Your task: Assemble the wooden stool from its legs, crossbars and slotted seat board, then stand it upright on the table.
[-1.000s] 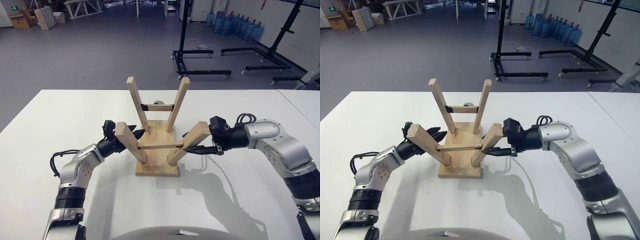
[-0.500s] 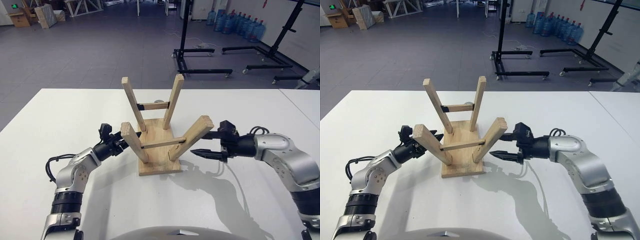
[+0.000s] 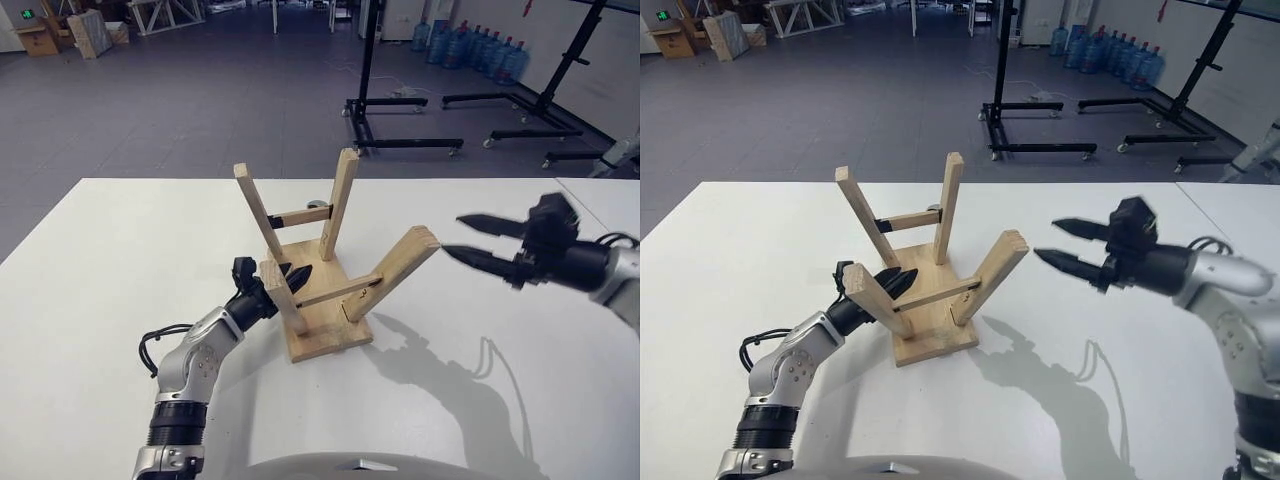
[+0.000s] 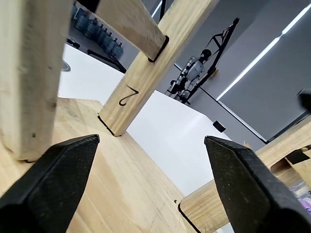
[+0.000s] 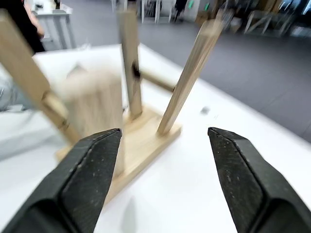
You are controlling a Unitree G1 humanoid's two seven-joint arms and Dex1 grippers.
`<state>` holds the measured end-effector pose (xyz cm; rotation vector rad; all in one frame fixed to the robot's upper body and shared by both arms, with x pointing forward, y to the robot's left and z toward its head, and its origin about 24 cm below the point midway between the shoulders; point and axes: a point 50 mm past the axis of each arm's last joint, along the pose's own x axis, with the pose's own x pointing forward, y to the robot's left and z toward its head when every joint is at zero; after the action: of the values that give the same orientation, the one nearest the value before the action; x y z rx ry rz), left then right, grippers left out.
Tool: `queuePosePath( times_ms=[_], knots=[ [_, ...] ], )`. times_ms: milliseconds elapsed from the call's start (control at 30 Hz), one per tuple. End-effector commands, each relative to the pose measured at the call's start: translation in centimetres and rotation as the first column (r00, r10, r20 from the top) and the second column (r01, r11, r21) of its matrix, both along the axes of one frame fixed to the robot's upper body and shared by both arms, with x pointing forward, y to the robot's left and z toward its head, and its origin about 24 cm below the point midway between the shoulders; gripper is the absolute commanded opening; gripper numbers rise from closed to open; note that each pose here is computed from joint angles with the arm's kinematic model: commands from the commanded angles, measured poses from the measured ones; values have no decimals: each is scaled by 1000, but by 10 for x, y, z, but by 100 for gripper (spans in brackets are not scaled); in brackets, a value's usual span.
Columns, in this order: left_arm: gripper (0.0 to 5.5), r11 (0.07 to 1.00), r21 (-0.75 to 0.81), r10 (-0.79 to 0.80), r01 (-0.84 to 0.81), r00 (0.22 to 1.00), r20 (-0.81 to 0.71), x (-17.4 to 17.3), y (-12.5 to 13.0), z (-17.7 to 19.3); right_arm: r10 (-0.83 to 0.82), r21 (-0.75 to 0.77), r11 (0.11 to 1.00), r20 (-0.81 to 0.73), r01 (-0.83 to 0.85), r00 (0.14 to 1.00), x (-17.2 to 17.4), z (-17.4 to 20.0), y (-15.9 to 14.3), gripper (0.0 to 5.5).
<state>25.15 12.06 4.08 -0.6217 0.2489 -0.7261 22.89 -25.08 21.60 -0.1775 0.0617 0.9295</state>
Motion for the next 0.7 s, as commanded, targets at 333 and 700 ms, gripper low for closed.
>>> queuePosePath(
  times_ms=[333, 700],
  knots=[
    [396, 993, 80, 98, -90, 990, -102, -2, -41, -13, 124, 20, 989, 397, -144, 910, -9, 47, 65, 327],
    [396, 978, 74, 201, -194, 973, -109, -9, -23, -9, 16, -228, 949, 724, 217, 689, -11, -16, 109, 327]
  ],
)
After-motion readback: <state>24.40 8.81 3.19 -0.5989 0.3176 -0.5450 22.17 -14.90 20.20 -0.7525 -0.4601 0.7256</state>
